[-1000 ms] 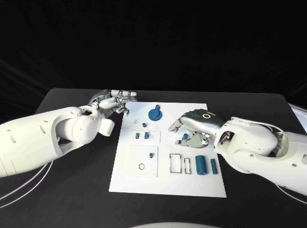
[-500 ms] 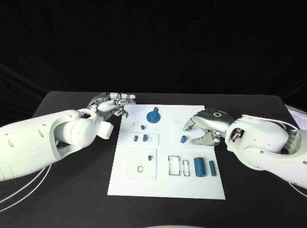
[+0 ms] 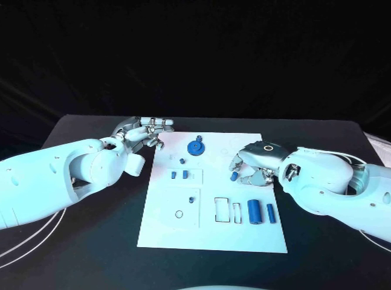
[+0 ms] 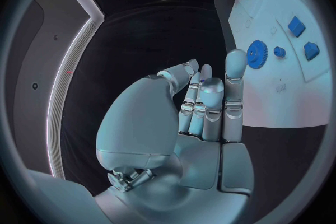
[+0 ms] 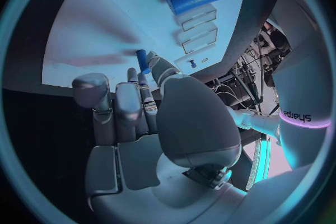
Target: Assemble the parts on the task board
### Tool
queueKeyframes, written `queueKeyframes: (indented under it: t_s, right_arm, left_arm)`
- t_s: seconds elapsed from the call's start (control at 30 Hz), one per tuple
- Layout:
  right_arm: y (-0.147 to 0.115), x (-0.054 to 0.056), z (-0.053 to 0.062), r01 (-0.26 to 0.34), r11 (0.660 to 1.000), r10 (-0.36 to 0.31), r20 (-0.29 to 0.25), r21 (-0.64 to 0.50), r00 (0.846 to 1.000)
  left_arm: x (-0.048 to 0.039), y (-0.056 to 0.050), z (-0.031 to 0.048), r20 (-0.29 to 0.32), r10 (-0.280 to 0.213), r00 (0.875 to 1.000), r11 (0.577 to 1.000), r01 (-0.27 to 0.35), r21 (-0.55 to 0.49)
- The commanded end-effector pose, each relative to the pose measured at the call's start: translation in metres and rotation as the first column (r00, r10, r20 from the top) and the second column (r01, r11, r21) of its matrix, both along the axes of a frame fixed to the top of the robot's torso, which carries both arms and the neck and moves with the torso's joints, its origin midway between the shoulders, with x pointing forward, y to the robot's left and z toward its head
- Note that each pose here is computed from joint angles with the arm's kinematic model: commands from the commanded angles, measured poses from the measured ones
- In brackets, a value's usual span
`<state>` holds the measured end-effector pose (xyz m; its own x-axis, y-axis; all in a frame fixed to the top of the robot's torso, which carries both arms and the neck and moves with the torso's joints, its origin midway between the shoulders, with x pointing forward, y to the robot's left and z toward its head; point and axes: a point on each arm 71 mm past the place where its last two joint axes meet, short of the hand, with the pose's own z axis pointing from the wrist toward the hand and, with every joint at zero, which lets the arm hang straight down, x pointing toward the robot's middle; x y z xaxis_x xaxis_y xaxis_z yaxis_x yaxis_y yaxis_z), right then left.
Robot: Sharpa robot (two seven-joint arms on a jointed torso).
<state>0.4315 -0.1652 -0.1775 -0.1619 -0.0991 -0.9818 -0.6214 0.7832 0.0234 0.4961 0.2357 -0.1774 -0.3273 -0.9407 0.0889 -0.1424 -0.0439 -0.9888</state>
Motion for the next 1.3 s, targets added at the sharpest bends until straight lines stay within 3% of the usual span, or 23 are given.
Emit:
queueKeyframes:
  t_s: [0.03,0.5,0.87,1.07,1.3]
  right_arm:
    - [0.002,0.0,-0.004,-0.003,1.0,0.003,-0.021,-0.013,1.0]
    - [0.007,0.001,-0.006,-0.016,1.0,0.016,-0.019,0.006,1.0]
    - [0.011,0.003,-0.003,-0.014,0.999,0.012,0.034,0.037,0.999]
    - [0.008,-0.004,0.004,-0.007,0.996,0.003,0.046,0.092,0.999]
    - [0.004,-0.013,0.022,0.006,0.987,-0.011,0.032,0.16,0.999]
  left_arm:
    - [-0.0005,-0.003,0.0008,0.005,-0.022,1.0,1.0,0.022,-0.015]
    - [0.0002,-0.002,0.0004,0.004,-0.019,1.0,1.0,0.019,-0.014]
    - [0.0003,-0.002,0.0002,0.001,-0.02,1.0,1.0,0.02,-0.013]
    - [0.0003,-0.002,0.0001,0.001,-0.02,1.0,1.0,0.021,-0.013]
    - [0.0004,-0.002,-0.0003,-0.003,-0.024,1.0,1.0,0.024,-0.013]
